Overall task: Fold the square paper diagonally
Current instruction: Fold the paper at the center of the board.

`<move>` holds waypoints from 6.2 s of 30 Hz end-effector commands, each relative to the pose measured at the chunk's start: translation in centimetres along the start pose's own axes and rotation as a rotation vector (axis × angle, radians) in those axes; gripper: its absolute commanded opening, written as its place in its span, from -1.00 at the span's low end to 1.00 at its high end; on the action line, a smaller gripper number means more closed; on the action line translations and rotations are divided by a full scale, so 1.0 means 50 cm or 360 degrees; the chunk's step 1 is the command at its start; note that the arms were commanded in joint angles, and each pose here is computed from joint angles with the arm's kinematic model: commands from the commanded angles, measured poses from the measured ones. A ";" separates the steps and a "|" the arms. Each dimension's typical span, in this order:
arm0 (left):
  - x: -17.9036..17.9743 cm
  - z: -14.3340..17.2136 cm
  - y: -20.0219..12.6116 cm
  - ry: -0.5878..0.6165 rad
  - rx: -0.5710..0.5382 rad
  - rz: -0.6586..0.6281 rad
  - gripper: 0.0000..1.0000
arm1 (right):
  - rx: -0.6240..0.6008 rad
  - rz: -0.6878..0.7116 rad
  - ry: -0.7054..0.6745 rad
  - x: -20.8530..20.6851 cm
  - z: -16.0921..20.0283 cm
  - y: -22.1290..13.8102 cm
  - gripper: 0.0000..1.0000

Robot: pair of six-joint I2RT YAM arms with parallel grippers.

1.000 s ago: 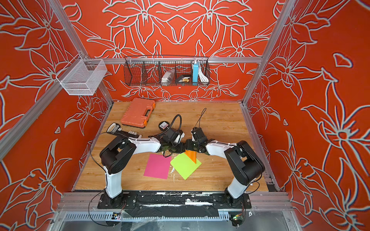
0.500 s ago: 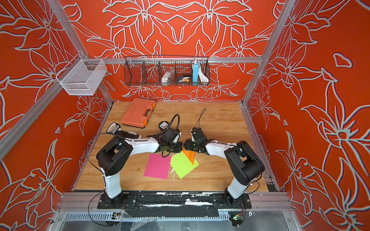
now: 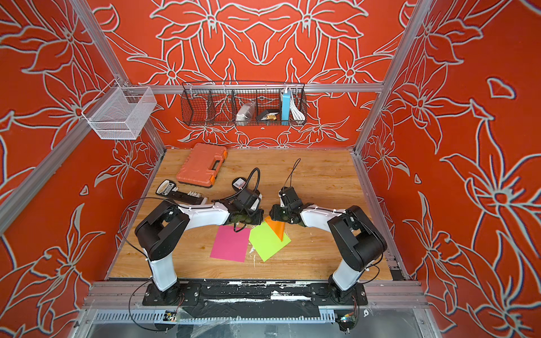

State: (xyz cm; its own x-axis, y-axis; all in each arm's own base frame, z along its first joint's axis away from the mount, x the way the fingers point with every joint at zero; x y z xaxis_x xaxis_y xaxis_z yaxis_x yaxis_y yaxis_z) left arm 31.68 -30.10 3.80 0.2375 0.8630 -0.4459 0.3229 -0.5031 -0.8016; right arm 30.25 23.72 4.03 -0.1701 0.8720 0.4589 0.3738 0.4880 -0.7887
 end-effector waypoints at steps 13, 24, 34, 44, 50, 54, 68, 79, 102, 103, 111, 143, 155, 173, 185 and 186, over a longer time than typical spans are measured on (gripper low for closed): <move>-0.058 -0.014 -0.015 0.0007 -0.0056 0.0270 -0.86 | 0.0153 0.0088 0.0013 -0.019 0.046 0.010 -0.14; -0.039 -0.004 0.020 -0.0031 0.0025 0.0180 -0.95 | 0.0150 0.0084 0.0014 -0.018 0.047 0.009 -0.15; -0.031 0.006 0.042 -0.0050 0.0096 0.0146 -1.00 | 0.0143 0.0061 0.0003 -0.010 0.041 0.003 -0.15; -0.013 0.010 0.053 -0.0068 0.0127 0.0062 -1.00 | 0.0073 0.0043 -0.0081 0.020 0.007 -0.052 -0.14; -0.011 0.011 0.054 -0.0070 0.0133 0.0051 -1.00 | 0.0052 0.0106 -0.0099 0.012 0.005 -0.089 -0.13; -0.012 0.011 0.054 -0.0069 0.0134 0.0053 -1.00 | 0.0052 0.0113 -0.0073 0.000 0.016 -0.103 -0.02; -0.015 0.010 0.053 -0.0056 0.0133 0.0061 -1.00 | 0.0130 -0.0007 -0.0116 0.027 0.011 -0.092 -1.00; -0.013 0.010 0.054 -0.0057 0.0136 0.0055 -1.00 | 0.0208 0.0005 -0.0065 0.014 0.023 -0.038 -1.00; -0.011 0.009 0.057 -0.0047 0.0138 0.0042 -1.00 | 0.0247 0.0219 -0.0008 -0.083 0.052 -0.031 -1.00; -0.011 0.009 0.058 -0.0047 0.0141 0.0042 -1.00 | 0.0250 0.0221 -0.0005 -0.086 0.052 -0.030 -1.00; -0.010 0.009 0.057 -0.0045 0.0138 0.0036 -1.00 | 0.0242 0.0264 0.0039 -0.117 0.056 -0.038 -1.00; -0.012 0.009 0.057 -0.0032 0.0142 0.0034 -1.00 | 0.0073 0.0017 -0.0001 -0.055 -0.003 -0.101 -1.00; -0.013 0.011 0.058 -0.0021 0.0144 0.0030 -1.00 | 0.0206 -0.0010 0.0021 -0.056 0.023 -0.050 -1.00; -0.011 0.011 0.060 -0.0019 0.0150 0.0020 -1.00 | 0.0127 0.0083 0.0188 -0.116 -0.033 -0.028 -1.00; -0.012 0.011 0.062 -0.0017 0.0161 0.0018 -1.00 | 0.0070 -0.0033 0.0164 -0.105 -0.061 -0.036 -1.00; -0.011 0.013 0.063 -0.0014 0.0163 0.0016 -1.00 | 0.0053 -0.0052 0.0136 -0.095 -0.063 -0.046 -1.00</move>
State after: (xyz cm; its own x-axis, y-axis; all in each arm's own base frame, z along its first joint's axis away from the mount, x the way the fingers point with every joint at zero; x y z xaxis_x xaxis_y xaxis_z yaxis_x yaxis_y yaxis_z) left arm 32.77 -33.10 3.35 0.2511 0.8237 -0.5084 0.2637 -0.5636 -0.7828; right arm 32.81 17.88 3.39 -0.0538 0.8664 0.4965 0.3112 0.4870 -0.8161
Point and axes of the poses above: each gripper's point midway between its finger pads, its own y axis out along the fingers, its own x axis along the line the jaws close on, z = x × y, the point moved 1 cm from there along -y, back along the fingers, and after that the axes turned 2 degrees about -y, right-handed, at the moved point
